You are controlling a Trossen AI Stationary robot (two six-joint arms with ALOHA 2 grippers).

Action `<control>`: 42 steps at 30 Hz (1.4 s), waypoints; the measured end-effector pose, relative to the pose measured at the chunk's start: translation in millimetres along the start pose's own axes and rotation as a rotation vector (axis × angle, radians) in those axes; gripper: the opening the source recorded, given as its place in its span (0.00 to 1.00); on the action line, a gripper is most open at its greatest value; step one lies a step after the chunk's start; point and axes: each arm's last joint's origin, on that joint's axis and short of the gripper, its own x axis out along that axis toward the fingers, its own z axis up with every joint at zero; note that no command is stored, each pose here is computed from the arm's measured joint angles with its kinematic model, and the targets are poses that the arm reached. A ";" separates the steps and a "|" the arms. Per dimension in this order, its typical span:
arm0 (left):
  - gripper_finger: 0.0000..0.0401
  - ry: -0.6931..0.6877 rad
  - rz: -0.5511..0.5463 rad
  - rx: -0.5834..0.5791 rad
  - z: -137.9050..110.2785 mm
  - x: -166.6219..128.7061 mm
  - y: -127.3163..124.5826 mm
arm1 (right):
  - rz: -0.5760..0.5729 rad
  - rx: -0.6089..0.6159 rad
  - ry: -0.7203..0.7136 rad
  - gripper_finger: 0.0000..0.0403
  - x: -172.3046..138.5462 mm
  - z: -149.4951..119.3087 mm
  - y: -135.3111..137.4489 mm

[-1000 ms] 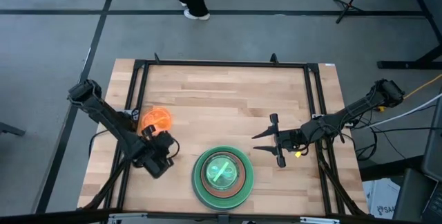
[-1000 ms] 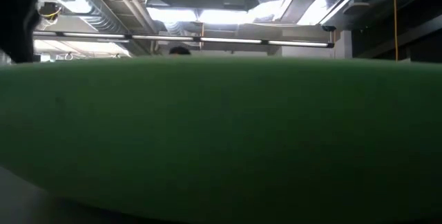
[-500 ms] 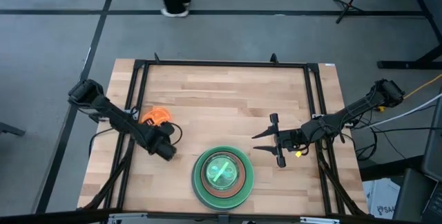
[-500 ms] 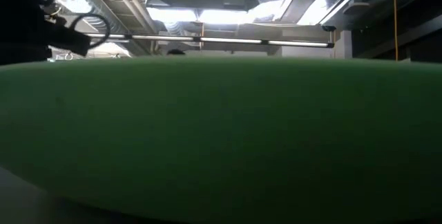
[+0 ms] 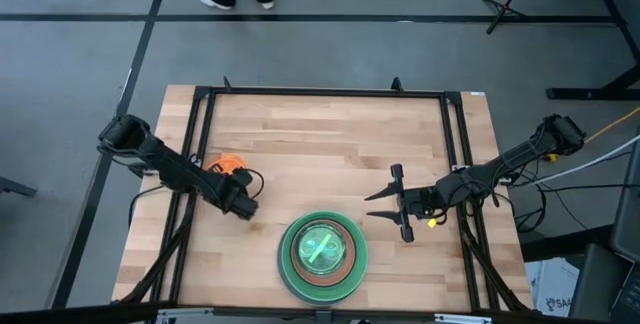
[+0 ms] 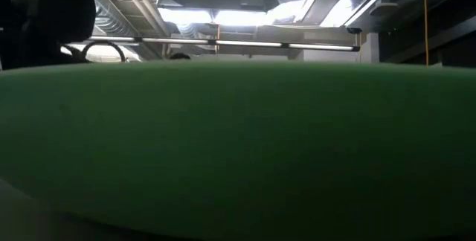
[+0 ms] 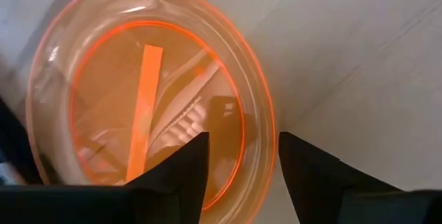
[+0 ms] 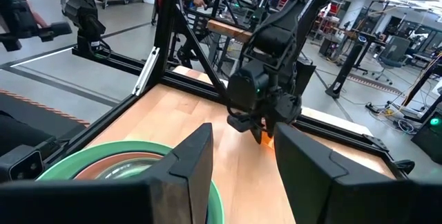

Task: Stack plastic plates
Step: Stack the orange plate on top of the light green plate

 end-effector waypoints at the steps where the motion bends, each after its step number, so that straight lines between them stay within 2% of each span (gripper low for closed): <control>1: 0.42 -0.001 -0.003 -0.006 0.0 2.4 0.6 | 0.000 0.000 0.002 0.37 0.0 -0.2 0.0; 9: 0.39 0.002 -0.004 -0.016 -1.1 7.8 3.0 | 0.001 -0.003 0.007 0.37 0.0 -0.7 0.1; 19: 0.17 -0.002 -0.020 -0.020 -0.8 8.5 1.5 | 0.001 -0.003 0.007 0.37 0.0 -0.7 0.2; 28: 0.02 -0.024 -0.053 0.020 0.6 8.6 -2.2 | 0.001 -0.002 0.007 0.37 0.0 -0.7 0.2; 33: 0.01 -0.033 -0.059 0.052 1.6 4.3 -5.1 | 0.001 -0.002 0.007 0.37 0.0 -0.7 0.2; 42: 0.01 -0.076 -0.130 0.117 9.4 -24.9 -21.1 | 0.001 -0.002 0.007 0.37 0.0 -0.7 0.1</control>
